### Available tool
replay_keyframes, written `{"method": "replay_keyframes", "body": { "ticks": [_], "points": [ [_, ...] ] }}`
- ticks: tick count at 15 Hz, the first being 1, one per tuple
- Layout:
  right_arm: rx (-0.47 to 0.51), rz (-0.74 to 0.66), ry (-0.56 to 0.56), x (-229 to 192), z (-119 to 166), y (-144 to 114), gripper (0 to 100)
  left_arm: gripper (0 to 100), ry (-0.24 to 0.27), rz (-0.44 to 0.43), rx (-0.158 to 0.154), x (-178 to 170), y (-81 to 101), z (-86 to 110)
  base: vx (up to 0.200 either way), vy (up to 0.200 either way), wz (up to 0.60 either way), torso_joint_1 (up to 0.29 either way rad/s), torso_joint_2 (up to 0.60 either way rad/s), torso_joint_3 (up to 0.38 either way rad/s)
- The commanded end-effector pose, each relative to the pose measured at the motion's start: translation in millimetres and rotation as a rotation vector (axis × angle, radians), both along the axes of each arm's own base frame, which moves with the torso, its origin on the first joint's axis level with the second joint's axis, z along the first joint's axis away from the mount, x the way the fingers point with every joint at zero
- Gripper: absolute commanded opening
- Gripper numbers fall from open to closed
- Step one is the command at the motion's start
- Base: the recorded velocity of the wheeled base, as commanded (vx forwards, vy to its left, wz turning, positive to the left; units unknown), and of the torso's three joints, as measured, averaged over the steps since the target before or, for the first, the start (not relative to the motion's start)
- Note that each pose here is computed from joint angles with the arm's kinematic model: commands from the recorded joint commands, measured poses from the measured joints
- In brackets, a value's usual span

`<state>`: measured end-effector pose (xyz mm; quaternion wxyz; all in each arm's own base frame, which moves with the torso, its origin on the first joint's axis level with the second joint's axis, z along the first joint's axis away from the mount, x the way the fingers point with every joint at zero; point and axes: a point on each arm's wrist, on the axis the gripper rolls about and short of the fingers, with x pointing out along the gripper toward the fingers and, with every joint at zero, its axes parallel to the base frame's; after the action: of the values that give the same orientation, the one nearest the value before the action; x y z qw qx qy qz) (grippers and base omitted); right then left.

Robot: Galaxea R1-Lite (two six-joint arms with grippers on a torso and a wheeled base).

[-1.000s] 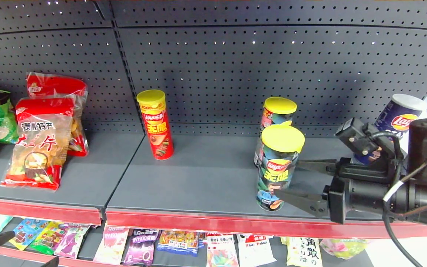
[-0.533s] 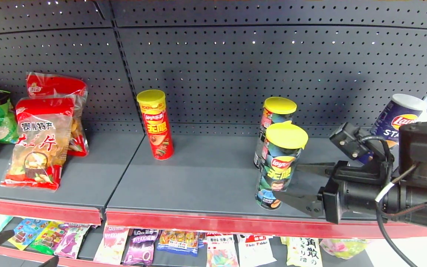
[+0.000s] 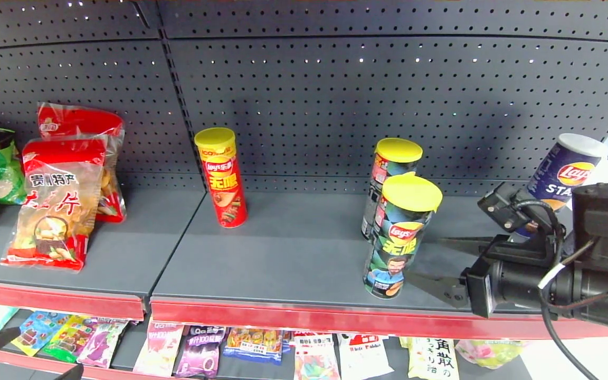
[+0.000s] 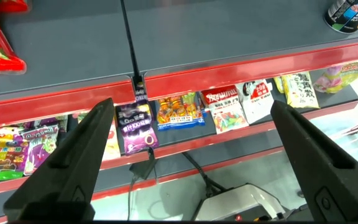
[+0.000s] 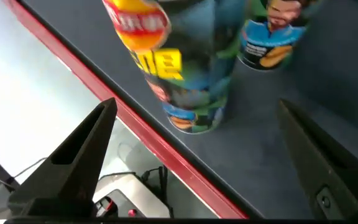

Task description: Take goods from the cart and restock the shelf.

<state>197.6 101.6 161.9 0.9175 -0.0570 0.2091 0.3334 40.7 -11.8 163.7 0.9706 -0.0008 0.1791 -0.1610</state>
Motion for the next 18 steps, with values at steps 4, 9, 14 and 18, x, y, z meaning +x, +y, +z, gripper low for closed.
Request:
{"method": "replay_keyframes", "body": {
  "ticks": [4, 9, 14, 18],
  "points": [
    [-0.019, -0.106, -0.041, -36.1, -2.6, -27.1, 100, 100, 0.001, -0.003, 0.004, -0.1, 0.0, -0.5, 0.000, 0.000, 0.00, 0.000, 0.00, 0.000],
    [-0.116, -0.351, -0.232, -70.9, 13.6, -48.8, 100, 100, 0.013, -0.005, 0.020, -0.1, 0.0, -4.7, 0.000, 0.000, 0.00, 0.000, 0.00, 0.000],
    [-0.143, -0.467, -0.264, -142.9, 23.3, -85.6, 100, 100, -0.003, -0.012, 0.057, 3.5, -0.6, 0.7, 0.000, 0.000, 0.00, 0.000, 0.00, 0.000],
    [-0.177, -0.648, -0.231, -198.9, 18.0, -106.7, 100, 100, -0.055, -0.023, 0.090, -0.6, 0.4, 5.6, 0.000, 0.000, 0.00, 0.000, 0.00, 0.000]
  ]
}}
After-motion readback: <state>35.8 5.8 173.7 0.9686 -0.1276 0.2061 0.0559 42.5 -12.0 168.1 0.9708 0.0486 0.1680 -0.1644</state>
